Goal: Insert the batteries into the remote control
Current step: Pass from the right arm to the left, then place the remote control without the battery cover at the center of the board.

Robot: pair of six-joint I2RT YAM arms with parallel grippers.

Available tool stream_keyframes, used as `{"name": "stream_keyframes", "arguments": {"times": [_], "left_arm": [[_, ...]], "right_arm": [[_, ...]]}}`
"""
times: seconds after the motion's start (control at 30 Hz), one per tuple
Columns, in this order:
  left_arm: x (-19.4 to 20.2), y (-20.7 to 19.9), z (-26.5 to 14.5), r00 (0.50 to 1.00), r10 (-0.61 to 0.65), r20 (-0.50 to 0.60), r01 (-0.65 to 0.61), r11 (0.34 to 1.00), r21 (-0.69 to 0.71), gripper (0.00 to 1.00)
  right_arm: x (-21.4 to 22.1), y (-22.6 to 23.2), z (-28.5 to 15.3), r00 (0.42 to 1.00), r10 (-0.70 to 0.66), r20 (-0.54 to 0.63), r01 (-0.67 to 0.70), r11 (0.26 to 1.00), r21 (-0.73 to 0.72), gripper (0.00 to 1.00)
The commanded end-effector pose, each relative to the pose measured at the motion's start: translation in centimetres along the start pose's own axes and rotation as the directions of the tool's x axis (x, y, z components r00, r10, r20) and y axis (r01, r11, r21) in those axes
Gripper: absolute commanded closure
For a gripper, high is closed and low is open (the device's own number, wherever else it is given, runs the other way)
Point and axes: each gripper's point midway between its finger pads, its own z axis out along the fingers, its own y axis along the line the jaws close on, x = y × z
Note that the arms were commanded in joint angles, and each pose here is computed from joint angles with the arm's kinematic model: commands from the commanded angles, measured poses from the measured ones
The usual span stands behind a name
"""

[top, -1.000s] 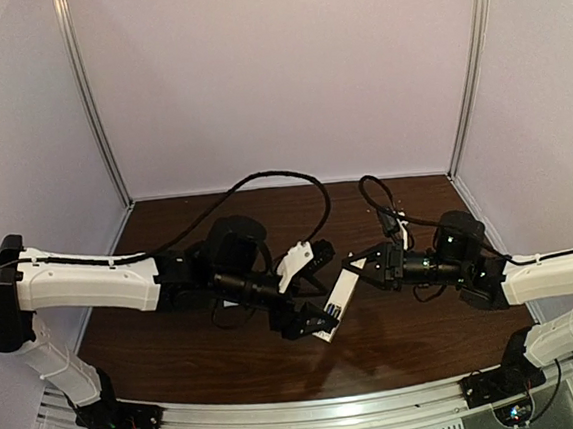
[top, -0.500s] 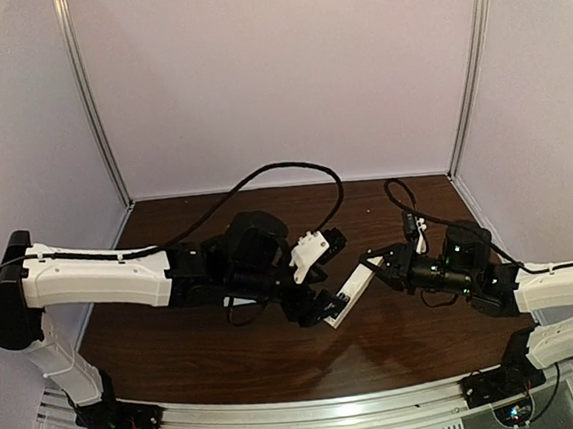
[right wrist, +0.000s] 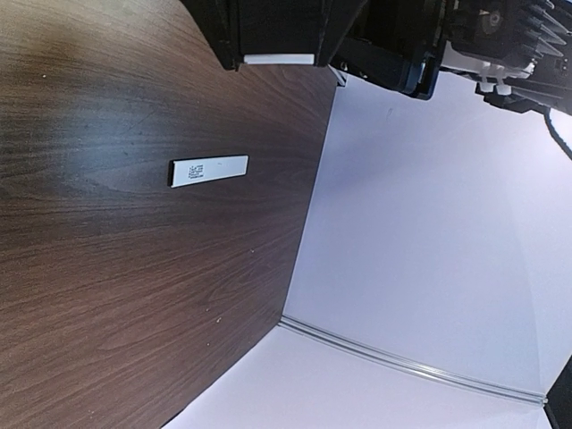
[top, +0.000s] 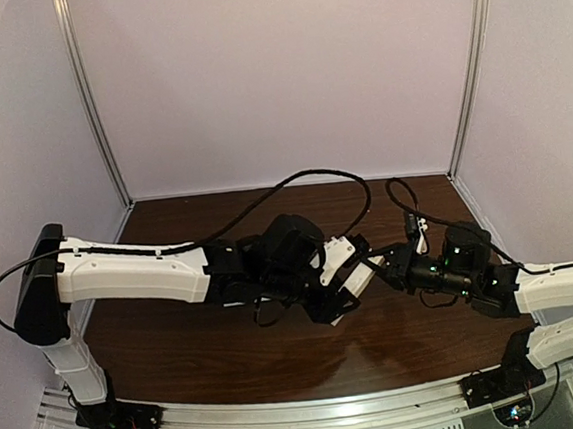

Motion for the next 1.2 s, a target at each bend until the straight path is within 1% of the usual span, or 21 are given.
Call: {"name": "stream_keyframes", "arguments": {"times": [0.0, 0.27, 0.47, 0.5, 0.57, 0.63, 0.7, 0.77, 0.83, 0.9, 1.0, 1.1, 1.17], "left_arm": [[-1.1, 1.0, 0.5, 0.999, -0.042, 0.008, 0.042, 0.997, -0.065, 0.51], [-2.5, 1.6, 1.1, 0.996, -0.080, 0.032, 0.082, 0.992, -0.097, 0.58], [-2.3, 2.2, 1.4, 0.996, -0.082, 0.025, 0.085, 0.990, -0.111, 0.74], [-2.2, 2.3, 1.4, 0.996, -0.086, 0.021, 0.087, 0.990, -0.107, 0.77], [-1.9, 2.7, 1.4, 0.996, -0.092, 0.011, 0.093, 0.990, -0.102, 0.82], [-1.4, 3.2, 1.3, 0.996, -0.085, -0.007, 0.084, 0.990, -0.112, 0.87], [-0.8, 3.5, 1.1, 0.997, -0.068, -0.027, 0.064, 0.990, -0.125, 0.89], [0.1, 3.9, 0.9, 0.998, -0.048, -0.050, 0.041, 0.991, -0.131, 0.90], [1.5, 4.1, 0.9, 0.996, -0.019, -0.085, 0.008, 0.991, -0.131, 0.91], [3.2, 4.3, 1.1, 0.990, 0.025, -0.137, -0.042, 0.991, -0.125, 0.91], [6.1, 4.0, 1.7, 0.969, 0.090, -0.231, -0.108, 0.992, -0.066, 0.89], [8.7, 3.3, 2.4, 0.935, 0.139, -0.325, -0.144, 0.990, 0.011, 0.88], [9.9, 3.3, 2.7, 0.907, 0.197, -0.373, -0.193, 0.980, 0.049, 0.88]], "right_arm": [[-0.5, 0.8, -0.1, 0.999, -0.008, 0.037, 0.008, 1.000, -0.022, 0.96], [-0.1, 0.6, 0.0, 0.999, -0.007, 0.034, 0.008, 1.000, -0.019, 0.95], [0.0, 0.7, -0.2, 0.999, -0.011, 0.031, 0.012, 1.000, -0.023, 0.93], [0.0, 0.7, -0.2, 0.999, -0.012, 0.030, 0.013, 1.000, -0.023, 0.91], [0.1, 0.6, -0.3, 0.999, -0.019, 0.027, 0.019, 1.000, -0.014, 0.75], [-0.2, 0.4, -0.6, 0.999, -0.024, 0.035, 0.023, 1.000, 0.009, 0.56], [-0.7, 0.3, -1.0, 0.998, -0.044, 0.049, 0.042, 0.998, 0.046, 0.38], [-1.7, 0.2, -1.8, 0.995, -0.067, 0.076, 0.061, 0.995, 0.083, 0.23], [-2.9, 0.3, -2.9, 0.990, -0.087, 0.108, 0.076, 0.992, 0.099, 0.13], [-3.9, 0.2, -3.9, 0.986, -0.103, 0.133, 0.087, 0.989, 0.118, 0.10], [-4.6, -0.7, -5.3, 0.981, -0.121, 0.152, 0.097, 0.983, 0.155, 0.09], [-4.7, -1.7, -6.3, 0.980, -0.121, 0.155, 0.092, 0.980, 0.179, 0.08], [-4.6, -2.3, -7.0, 0.980, -0.120, 0.157, 0.090, 0.978, 0.186, 0.07]]}}
